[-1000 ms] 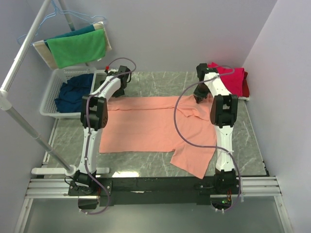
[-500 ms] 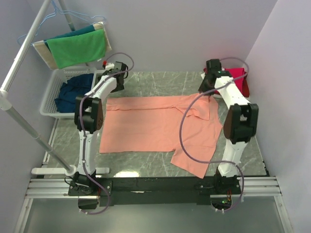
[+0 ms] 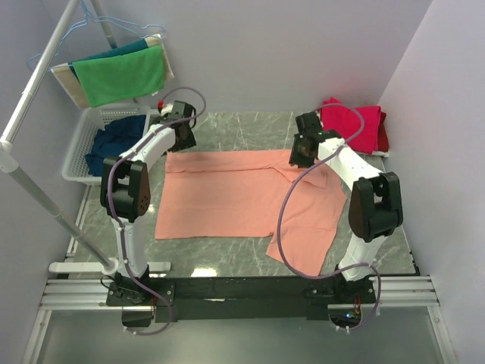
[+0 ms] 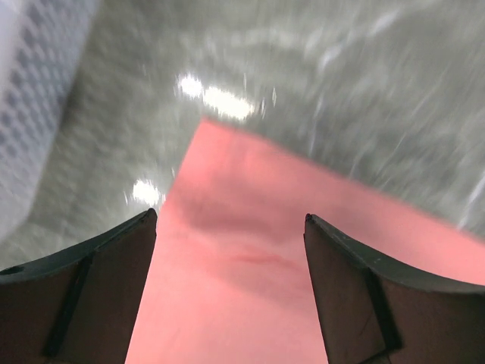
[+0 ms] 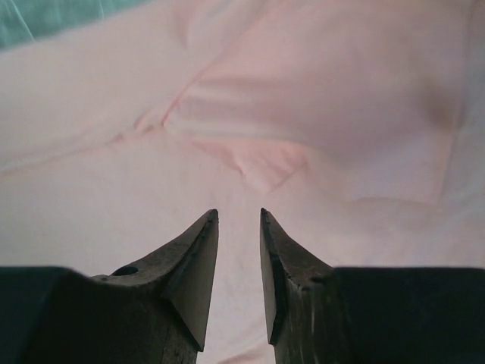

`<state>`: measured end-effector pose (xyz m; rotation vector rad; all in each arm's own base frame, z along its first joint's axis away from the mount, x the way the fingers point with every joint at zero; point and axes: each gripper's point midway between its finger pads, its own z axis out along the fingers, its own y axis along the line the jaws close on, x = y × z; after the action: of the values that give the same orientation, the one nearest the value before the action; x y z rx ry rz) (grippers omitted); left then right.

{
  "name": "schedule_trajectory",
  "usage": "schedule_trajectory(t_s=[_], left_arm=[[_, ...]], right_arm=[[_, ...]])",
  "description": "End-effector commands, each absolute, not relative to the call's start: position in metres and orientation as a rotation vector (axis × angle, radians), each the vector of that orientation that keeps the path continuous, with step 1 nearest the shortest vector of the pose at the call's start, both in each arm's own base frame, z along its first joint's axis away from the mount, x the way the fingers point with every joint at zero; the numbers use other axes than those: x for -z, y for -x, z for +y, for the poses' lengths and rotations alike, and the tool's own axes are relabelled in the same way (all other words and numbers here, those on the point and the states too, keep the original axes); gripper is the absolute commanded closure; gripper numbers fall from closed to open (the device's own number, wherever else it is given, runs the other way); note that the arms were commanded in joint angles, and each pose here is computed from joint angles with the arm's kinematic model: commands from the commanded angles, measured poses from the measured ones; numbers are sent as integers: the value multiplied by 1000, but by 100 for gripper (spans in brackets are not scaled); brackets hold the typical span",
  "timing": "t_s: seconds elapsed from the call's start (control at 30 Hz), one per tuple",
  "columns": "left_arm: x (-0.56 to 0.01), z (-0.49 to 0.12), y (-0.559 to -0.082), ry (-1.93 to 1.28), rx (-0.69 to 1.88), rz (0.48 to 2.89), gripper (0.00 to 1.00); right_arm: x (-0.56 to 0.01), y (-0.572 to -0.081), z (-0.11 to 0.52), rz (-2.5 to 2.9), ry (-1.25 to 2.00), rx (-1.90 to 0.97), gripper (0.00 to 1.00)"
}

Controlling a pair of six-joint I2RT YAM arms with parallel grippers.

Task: Fold and stack the t-shirts
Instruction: Fold the tshirt

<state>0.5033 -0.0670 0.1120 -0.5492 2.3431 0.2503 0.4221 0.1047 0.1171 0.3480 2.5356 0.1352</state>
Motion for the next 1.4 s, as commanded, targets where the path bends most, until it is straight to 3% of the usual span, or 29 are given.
schedule_trajectory(t_s=[0.0, 0.27, 0.93, 1.03, 1.07, 1.13, 1.37], left_arm=[[-124, -85, -487, 549, -82, 2359, 16], [-100, -86, -470, 553, -92, 2427, 16], [-103, -81, -479, 530, -146, 2424, 16], [-101, -80, -478, 529, -156, 2427, 16], [-101, -79, -478, 527, -157, 2428, 16], [-100, -79, -478, 529, -159, 2430, 16], [-98, -79, -477, 533, -155, 2435, 16]], right_arm=[[-113, -421, 116, 2516, -330, -175, 64], [-68, -421, 121, 2615, -331, -136, 62], [-34, -431, 116, 2703, -363, -36, 66], [-33, -428, 115, 2711, -369, -33, 74], [-33, -427, 114, 2712, -372, -28, 86], [-36, -426, 113, 2711, -379, -26, 99], [-56, -419, 113, 2677, -382, -56, 100]])
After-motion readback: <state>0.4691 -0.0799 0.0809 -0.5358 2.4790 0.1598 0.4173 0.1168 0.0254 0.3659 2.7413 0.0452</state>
